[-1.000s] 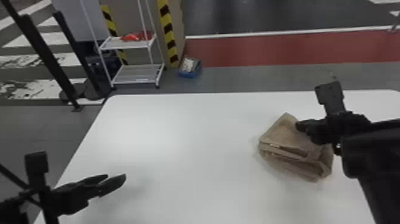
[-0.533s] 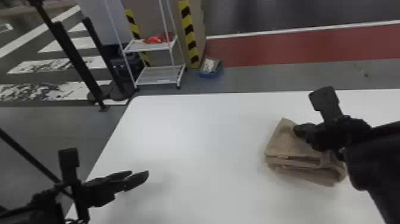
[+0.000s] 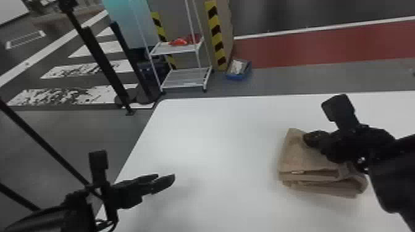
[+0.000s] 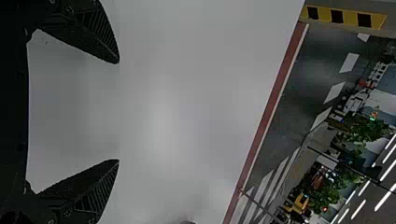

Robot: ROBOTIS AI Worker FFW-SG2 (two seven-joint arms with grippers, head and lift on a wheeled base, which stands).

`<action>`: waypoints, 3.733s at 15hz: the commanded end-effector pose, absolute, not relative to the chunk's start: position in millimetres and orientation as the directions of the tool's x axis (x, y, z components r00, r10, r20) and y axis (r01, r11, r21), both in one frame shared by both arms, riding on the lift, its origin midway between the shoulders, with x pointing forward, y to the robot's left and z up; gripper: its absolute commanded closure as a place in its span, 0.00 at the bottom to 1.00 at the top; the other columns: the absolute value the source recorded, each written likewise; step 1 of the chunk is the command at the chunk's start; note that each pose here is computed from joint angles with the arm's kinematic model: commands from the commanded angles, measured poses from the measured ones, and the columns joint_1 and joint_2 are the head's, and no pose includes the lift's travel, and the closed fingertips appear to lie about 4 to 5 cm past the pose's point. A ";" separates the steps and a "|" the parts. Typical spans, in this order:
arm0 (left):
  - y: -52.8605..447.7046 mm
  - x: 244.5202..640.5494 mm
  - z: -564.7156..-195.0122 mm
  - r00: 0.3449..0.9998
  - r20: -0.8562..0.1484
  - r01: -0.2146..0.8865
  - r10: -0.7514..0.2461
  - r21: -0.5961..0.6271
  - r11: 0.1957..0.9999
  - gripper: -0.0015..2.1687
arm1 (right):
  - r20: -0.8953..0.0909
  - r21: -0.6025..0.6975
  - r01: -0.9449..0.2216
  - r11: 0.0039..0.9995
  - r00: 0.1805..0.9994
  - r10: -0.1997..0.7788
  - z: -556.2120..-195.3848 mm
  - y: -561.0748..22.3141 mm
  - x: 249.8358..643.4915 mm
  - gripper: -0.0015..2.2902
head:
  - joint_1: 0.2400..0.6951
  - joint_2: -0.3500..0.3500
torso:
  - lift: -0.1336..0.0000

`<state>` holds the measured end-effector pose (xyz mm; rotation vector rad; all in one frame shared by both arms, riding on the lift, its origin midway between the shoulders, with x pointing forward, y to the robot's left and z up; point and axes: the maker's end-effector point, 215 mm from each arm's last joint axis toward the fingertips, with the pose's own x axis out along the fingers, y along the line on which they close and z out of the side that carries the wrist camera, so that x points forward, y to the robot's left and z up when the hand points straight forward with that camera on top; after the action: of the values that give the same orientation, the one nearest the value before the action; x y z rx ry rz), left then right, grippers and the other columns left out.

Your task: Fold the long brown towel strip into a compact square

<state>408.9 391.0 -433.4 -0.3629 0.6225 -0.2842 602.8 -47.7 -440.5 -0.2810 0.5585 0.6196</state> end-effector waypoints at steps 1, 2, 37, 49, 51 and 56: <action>391.5 410.5 -432.9 0.778 -0.511 0.151 -0.365 -0.412 0.899 0.06 | -0.473 -0.066 -0.618 0.784 0.711 0.521 -397.0 -42.9 611.4 0.81 | 1.00 1.00 | 0.04; 391.6 410.7 -432.4 0.778 -0.511 0.152 -0.366 -0.412 0.898 0.06 | -0.461 -0.048 -0.624 0.780 0.707 0.537 -388.9 -40.5 606.4 0.82 | 1.00 1.00 | 0.04; 385.0 407.8 -436.7 0.767 -0.518 0.162 -0.379 -0.415 0.895 0.06 | -0.625 0.220 -0.345 0.912 0.668 0.404 -447.0 -174.8 492.6 0.81 | 1.00 0.87 | 0.04; 385.4 412.5 -433.7 0.771 -0.511 0.167 -0.380 -0.414 0.895 0.06 | -0.576 0.215 -0.250 0.944 0.748 0.329 -421.6 -232.8 523.8 0.81 | 1.00 0.77 | 0.04; 385.9 413.1 -432.7 0.772 -0.509 0.168 -0.380 -0.414 0.895 0.06 | -0.597 0.196 -0.274 0.942 0.728 0.336 -434.7 -220.7 524.5 0.81 | 1.00 0.76 | 0.04; 384.5 413.1 -432.4 0.773 -0.507 0.169 -0.383 -0.416 0.893 0.06 | -0.625 0.191 -0.373 0.908 0.667 0.406 -450.6 -165.1 509.3 0.81 | 1.00 0.82 | 0.04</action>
<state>413.0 385.4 -432.3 -0.3614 0.6206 -0.3047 515.3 -180.6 -446.1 0.0595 0.7055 0.4110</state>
